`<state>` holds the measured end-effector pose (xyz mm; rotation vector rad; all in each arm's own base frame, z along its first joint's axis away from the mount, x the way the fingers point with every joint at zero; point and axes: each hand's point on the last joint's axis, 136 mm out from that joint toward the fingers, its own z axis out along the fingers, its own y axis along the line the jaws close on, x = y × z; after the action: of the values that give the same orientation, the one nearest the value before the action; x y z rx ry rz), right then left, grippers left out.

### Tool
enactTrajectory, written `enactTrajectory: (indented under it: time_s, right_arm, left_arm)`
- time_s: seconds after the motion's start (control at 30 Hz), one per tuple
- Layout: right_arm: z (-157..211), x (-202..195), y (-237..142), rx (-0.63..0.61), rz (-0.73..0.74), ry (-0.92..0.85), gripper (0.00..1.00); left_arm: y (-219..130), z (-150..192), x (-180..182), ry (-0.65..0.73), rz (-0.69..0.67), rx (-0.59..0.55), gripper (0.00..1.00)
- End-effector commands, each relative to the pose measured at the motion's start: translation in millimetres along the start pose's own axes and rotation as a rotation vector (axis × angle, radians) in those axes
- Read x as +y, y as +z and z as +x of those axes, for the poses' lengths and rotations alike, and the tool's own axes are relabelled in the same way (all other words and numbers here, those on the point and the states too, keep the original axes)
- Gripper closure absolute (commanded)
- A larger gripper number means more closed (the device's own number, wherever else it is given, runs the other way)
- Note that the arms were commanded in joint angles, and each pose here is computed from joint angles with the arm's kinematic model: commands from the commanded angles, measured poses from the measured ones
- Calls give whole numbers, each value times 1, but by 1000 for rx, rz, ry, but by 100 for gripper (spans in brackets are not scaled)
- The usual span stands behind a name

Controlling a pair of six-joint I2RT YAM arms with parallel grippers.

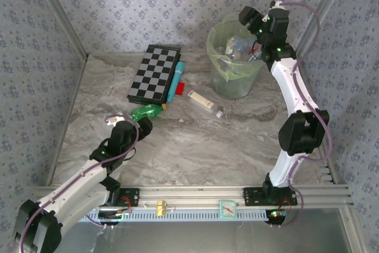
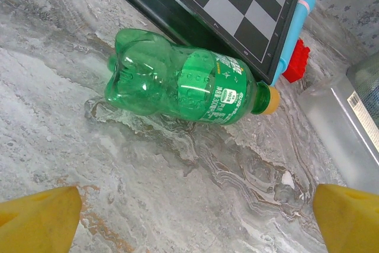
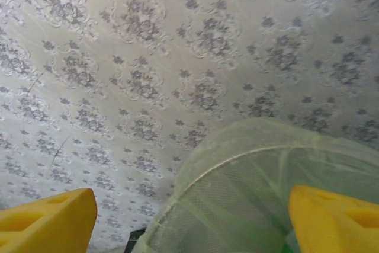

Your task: Put the plastic bottles in the bin

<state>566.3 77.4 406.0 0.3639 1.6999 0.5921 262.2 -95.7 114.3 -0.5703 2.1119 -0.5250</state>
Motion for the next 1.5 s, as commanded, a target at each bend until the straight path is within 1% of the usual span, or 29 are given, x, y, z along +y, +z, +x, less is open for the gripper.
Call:
enactTrajectory:
  time_s: [0.0,0.13,0.3,0.4,0.5,0.6,0.73,0.87,0.9,0.93,1.07,1.23,1.37,1.4,1.47]
  right_arm:
    - [35,10,10,139,-40,-54,15]
    - [59,12,13,204,-58,-60,16]
    - [84,4,10,269,-44,-60,17]
    - [93,1,8,298,-43,-48,17]
    - [97,7,4,312,-56,-52,17]
    - [88,15,-1,293,-62,-65,15]
    - [59,34,-18,226,-92,-90,11]
    - [36,51,-49,166,-122,-132,7]
    - [32,55,-59,153,-132,-141,2]
    - [30,57,-67,146,-139,-149,0]
    - [35,59,-102,139,-147,-182,0]
    - [67,53,-143,180,-148,-218,0]
    - [109,52,-170,208,-173,-224,0]
    - [126,47,-175,232,-169,-229,0]
    - [145,44,-186,251,-161,-233,0]
  left_arm:
    - [-3,-8,-9,13,14,-7,0]
    - [-4,-10,-8,22,6,-10,0]
    - [-4,-17,-5,38,-16,-22,0]
    - [-4,-24,-2,42,-35,-33,0]
    - [-2,-37,1,53,-62,-46,0]
    - [3,-52,1,64,-79,-48,0]
    - [15,-68,0,86,-80,-16,0]
    - [33,-77,-11,147,-49,45,0]
    - [38,-78,-12,151,-42,63,0]
    - [43,-78,-13,152,-34,77,0]
    - [64,-80,-17,186,-15,112,0]
    - [85,-84,-18,228,-27,133,0]
    - [100,-87,-23,256,-16,143,0]
    - [104,-88,-24,265,-15,148,0]
    - [110,-88,-26,282,-15,164,0]
